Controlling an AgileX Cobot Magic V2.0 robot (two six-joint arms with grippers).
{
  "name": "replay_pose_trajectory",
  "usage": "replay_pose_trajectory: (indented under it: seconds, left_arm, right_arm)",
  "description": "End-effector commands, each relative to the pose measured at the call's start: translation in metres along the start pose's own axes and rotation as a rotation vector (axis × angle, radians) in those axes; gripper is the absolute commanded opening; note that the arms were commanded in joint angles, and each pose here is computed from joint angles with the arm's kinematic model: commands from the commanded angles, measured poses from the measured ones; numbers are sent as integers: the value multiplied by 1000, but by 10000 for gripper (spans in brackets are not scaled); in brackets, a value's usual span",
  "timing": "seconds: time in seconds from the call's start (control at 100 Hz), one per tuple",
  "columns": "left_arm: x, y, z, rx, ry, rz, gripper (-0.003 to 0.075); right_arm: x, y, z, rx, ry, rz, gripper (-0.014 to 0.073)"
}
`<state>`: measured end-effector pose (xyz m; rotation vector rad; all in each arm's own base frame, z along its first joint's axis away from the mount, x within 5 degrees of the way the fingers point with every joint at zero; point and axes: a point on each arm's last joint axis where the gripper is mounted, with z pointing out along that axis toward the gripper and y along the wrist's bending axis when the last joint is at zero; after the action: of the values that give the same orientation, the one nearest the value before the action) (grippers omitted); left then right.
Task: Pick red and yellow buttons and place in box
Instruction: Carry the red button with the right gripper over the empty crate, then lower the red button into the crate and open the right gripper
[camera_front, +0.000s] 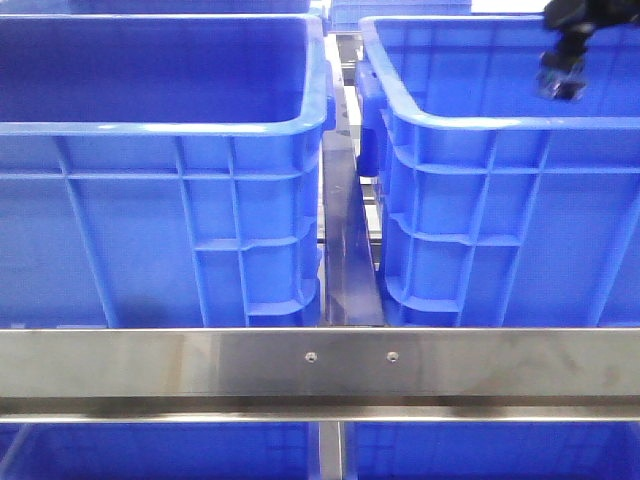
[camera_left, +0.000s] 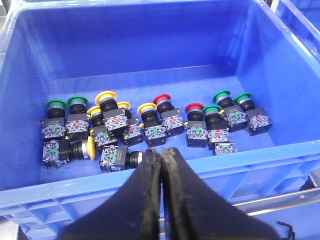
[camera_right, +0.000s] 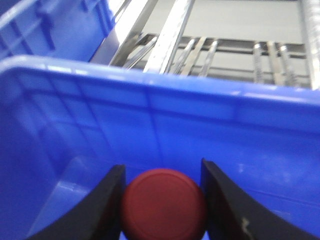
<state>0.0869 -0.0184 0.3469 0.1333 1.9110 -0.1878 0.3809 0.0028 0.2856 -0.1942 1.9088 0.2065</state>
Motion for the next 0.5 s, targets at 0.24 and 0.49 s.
replay_pose_trajectory:
  seconds: [0.24, 0.49]
  left_arm:
    - [-14, -1, -4, 5, -100, -12, -19]
    - [-14, -1, -4, 5, -100, -12, -19]
  right_arm:
    - [-14, -5, 37, -67, -79, 43, 162]
    - [-11, -1, 56, -91, -76, -2, 162]
